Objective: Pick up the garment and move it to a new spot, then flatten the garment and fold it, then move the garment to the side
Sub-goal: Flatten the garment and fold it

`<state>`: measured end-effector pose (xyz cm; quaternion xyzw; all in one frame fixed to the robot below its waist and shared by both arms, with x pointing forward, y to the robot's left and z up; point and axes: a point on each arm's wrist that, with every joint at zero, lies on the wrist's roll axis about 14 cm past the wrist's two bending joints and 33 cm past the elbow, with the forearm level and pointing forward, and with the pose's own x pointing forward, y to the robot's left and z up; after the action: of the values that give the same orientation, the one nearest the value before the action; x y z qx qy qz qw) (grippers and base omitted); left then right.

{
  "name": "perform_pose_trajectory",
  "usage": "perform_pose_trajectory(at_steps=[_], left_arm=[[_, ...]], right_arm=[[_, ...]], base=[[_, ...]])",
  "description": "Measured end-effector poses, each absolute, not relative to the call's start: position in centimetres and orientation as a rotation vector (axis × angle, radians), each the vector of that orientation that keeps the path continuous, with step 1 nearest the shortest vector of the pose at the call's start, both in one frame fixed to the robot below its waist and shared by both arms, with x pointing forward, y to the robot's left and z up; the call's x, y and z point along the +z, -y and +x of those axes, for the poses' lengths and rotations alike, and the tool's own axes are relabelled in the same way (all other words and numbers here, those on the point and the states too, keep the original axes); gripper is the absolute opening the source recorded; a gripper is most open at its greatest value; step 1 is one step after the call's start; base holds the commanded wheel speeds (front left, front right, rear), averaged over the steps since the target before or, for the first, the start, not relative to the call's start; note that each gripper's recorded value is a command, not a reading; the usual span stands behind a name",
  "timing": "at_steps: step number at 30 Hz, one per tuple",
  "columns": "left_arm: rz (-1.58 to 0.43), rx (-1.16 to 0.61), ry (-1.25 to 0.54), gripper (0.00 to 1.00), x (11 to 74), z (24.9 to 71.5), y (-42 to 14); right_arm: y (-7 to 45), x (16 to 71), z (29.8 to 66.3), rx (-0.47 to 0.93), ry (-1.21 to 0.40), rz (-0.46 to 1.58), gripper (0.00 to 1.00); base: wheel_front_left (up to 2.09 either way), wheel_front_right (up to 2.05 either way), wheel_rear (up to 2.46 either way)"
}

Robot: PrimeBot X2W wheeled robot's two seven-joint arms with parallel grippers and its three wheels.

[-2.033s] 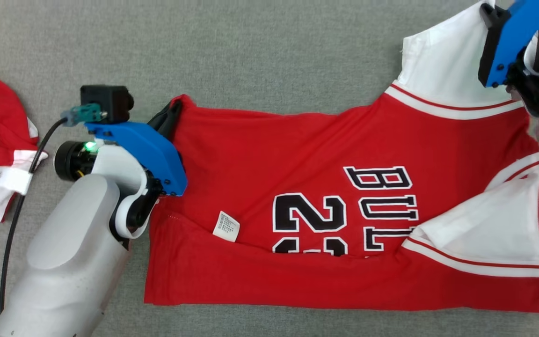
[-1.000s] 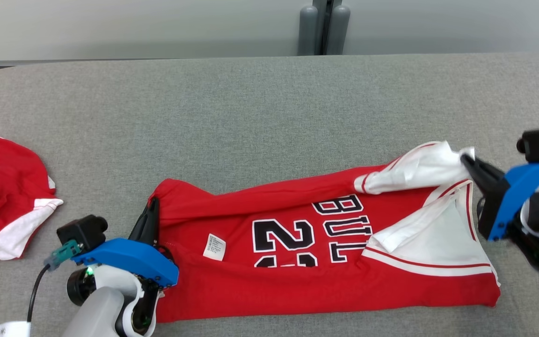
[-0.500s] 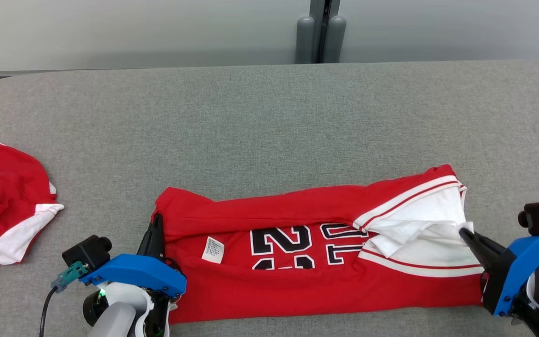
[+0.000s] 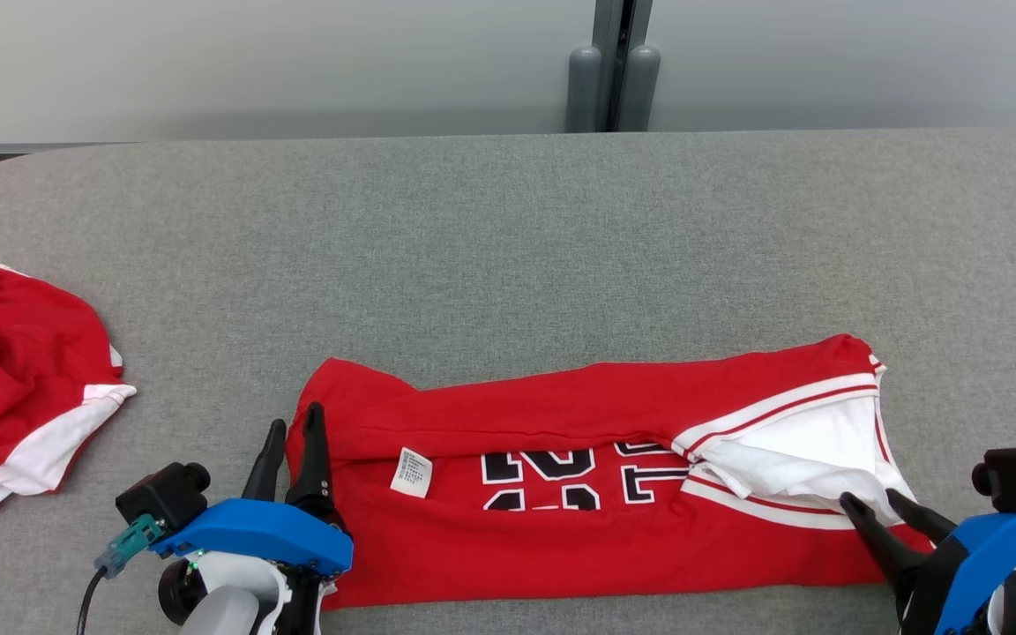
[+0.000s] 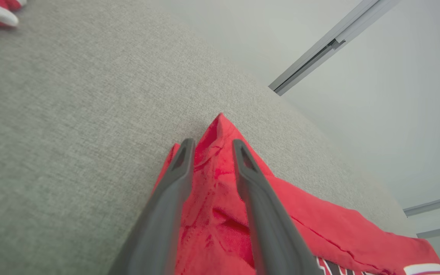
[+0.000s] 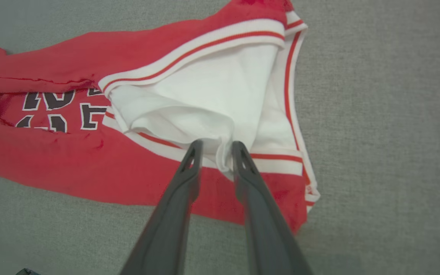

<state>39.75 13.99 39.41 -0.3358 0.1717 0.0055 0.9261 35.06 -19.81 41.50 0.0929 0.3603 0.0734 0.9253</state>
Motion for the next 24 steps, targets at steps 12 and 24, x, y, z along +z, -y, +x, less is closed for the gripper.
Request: perform_pose_trajectory(at_steps=[12, 24], left_arm=[[-0.416, -0.107, -0.066, 1.00, 47.4, 41.3, -16.1], [-0.232, -0.120, -0.056, 1.00, 47.5, 40.9, -17.8]], right_arm=[[21.1, 44.1, 36.2, 0.070, -0.575, 0.150, 1.00], [23.0, 43.4, 38.5, -0.026, -0.581, 0.151, 1.00]], base=[[0.00, 0.00, 0.00], [0.00, 0.00, 0.00]])
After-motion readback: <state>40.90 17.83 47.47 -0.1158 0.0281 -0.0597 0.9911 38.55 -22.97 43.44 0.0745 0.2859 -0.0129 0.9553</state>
